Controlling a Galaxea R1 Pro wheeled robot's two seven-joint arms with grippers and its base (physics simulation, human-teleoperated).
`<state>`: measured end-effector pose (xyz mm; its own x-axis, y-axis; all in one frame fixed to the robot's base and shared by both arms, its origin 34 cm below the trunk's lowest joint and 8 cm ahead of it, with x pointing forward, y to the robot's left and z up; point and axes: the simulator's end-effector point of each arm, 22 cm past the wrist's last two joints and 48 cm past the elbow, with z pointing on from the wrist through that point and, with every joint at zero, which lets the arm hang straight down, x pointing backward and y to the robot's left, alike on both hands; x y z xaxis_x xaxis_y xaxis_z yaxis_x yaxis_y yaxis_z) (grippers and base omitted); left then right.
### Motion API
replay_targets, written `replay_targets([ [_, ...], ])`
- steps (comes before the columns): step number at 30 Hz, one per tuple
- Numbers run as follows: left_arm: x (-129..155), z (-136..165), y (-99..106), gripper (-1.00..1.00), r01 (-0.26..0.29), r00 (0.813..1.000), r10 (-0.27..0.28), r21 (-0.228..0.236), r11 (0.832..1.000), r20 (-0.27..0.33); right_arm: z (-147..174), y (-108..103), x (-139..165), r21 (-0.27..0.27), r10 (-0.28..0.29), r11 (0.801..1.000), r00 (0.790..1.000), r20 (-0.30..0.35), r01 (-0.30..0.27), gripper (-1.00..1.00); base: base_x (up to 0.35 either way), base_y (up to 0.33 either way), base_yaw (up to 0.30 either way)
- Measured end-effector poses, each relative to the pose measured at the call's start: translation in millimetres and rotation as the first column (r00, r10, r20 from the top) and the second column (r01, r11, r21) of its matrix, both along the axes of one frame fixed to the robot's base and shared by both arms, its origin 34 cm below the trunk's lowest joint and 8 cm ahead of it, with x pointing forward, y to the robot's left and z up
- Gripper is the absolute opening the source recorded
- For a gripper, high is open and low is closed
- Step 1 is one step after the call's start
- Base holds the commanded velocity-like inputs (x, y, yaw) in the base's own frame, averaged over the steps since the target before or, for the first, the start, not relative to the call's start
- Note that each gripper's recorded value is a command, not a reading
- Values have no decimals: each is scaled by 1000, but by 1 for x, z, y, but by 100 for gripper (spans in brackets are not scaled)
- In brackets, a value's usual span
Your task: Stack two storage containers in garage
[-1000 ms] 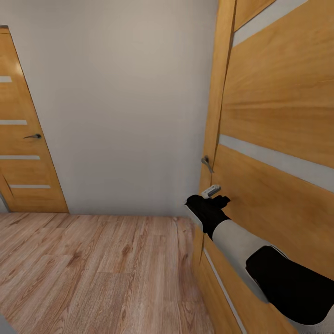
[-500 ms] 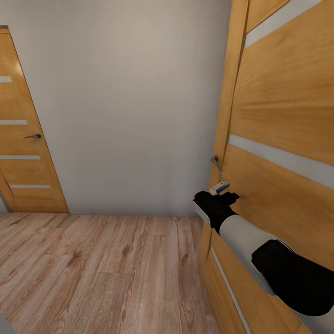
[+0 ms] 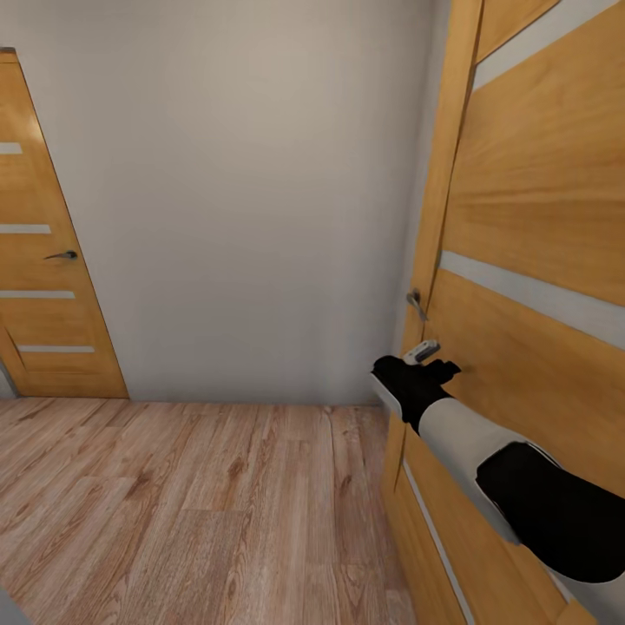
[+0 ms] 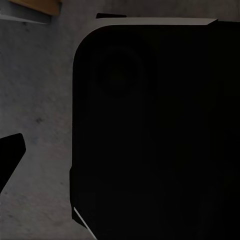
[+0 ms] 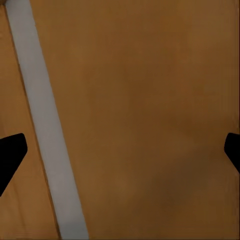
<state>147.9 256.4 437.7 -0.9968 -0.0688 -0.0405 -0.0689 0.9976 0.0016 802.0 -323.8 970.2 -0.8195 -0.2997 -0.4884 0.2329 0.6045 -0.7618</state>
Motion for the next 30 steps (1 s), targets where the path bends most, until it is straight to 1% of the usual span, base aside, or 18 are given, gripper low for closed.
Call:
replay_targets([
  [5, 0, 0, 0, 100, 0, 1000, 0, 0, 1000, 0, 3, -7, -1, -26, -11, 1000, 1000, -12, 11, 100, 0, 0, 0],
  [9, 0, 0, -1, 100, 0, 1000, 0, -1, 1000, 0, 4, -17, -3, -44, -25, 999, 1000, -17, 24, 100, 0, 0, 0],
  [12, 0, 0, -1, 100, 0, 1000, 0, -1, 1000, 0, 10, -25, -4, -35, -50, 998, 999, -9, 50, 100, 0, 0, 0],
  [15, 0, 0, -1, 100, 0, 1000, 0, -2, 1000, 0, 17, -34, -8, -84, -73, 994, 997, -24, 70, 100, 0, 0, 0],
  [16, 0, 0, -1, 100, 1, 1000, -1, -2, 1000, 0, 18, -36, -8, -93, -78, 993, 997, -27, 75, 100, 0, 0, 0],
  [22, 0, 0, 0, 100, 1, 1000, -1, -1, 1000, 0, 22, -44, -11, -124, -97, 988, 995, -24, 93, 100, 0, 0, 0],
  [30, 0, 0, 0, 100, 1, 1000, -1, 0, 1000, 1, 22, -44, -12, -124, -102, 987, 995, -23, 98, 100, 0, 0, 0],
])
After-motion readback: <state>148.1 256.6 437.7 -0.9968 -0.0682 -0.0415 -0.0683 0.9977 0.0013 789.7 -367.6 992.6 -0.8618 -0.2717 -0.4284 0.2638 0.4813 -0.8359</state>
